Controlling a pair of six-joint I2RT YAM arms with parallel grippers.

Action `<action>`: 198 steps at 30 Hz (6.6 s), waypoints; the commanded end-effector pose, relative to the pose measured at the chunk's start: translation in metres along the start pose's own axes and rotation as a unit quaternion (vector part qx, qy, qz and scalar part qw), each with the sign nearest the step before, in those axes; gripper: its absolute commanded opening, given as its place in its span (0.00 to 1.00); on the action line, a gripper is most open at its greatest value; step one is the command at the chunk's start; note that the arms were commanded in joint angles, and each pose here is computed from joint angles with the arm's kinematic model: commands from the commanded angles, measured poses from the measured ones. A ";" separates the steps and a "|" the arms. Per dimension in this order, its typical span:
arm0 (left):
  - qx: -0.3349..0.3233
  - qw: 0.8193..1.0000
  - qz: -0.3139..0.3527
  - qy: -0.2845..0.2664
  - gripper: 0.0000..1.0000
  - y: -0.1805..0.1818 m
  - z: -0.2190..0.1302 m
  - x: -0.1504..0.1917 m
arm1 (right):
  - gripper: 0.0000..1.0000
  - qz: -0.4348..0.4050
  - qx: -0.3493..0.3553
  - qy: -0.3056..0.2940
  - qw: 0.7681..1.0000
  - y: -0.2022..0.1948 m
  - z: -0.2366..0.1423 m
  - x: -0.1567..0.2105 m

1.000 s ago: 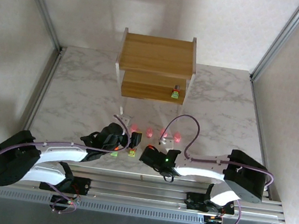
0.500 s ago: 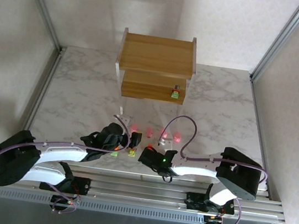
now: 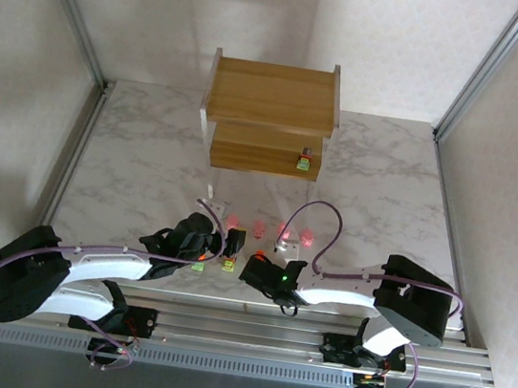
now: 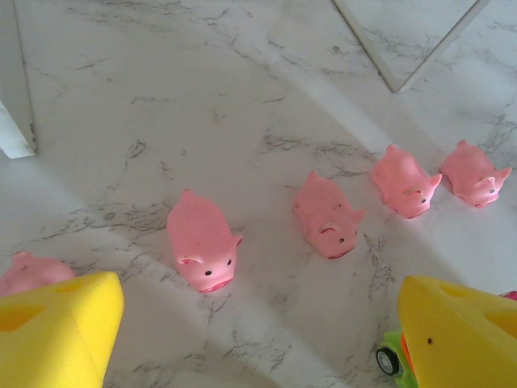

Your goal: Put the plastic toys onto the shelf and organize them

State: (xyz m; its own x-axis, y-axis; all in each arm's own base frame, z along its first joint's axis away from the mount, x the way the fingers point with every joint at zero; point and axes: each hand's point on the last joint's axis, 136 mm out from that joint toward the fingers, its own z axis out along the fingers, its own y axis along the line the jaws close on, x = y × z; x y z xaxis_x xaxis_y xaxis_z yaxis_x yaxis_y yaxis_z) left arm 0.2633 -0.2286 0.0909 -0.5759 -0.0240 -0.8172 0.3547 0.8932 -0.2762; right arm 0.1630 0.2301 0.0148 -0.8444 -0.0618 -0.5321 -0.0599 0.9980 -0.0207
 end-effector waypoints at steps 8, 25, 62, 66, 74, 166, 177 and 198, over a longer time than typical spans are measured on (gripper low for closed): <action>-0.001 1.000 0.007 -0.017 0.88 -0.005 0.001 -0.012 | 0.28 0.008 0.041 -0.016 0.999 -0.021 0.007 0.000; -0.001 1.000 0.005 -0.027 0.88 -0.004 -0.002 -0.016 | 0.21 0.001 0.034 -0.054 0.998 -0.022 -0.035 -0.034; -0.017 0.999 0.000 -0.044 0.88 0.003 -0.008 -0.023 | 0.19 -0.012 -0.001 -0.153 0.988 -0.013 -0.113 -0.139; -0.017 0.999 0.000 -0.045 0.88 0.004 -0.008 -0.023 | 0.19 -0.015 -0.005 -0.160 0.987 -0.008 -0.117 -0.150; -0.016 0.999 0.000 -0.044 0.88 0.003 -0.008 -0.022 | 0.19 -0.014 -0.014 -0.175 0.984 -0.005 -0.126 -0.174; -0.019 0.999 -0.004 -0.048 0.88 0.006 -0.008 -0.026 | 0.39 0.009 0.006 -0.172 0.985 0.008 -0.031 -0.284; -0.020 0.999 -0.004 -0.048 0.88 0.007 -0.008 -0.026 | 0.44 0.009 -0.011 -0.190 0.982 0.013 -0.051 -0.280; -0.025 0.998 -0.005 -0.052 0.88 0.009 -0.009 -0.027 | 0.62 -0.004 -0.031 -0.205 0.978 0.026 -0.083 -0.253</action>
State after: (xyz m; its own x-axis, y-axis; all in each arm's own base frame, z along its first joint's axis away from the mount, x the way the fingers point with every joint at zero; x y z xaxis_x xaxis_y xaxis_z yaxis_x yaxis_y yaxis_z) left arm 0.2708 -0.2222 0.1077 -0.5267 -0.0662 -0.8475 0.3276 0.9042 -0.2742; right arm 0.3366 0.2773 0.2101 -0.5815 -0.0674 -0.8107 -0.1356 0.9907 0.0148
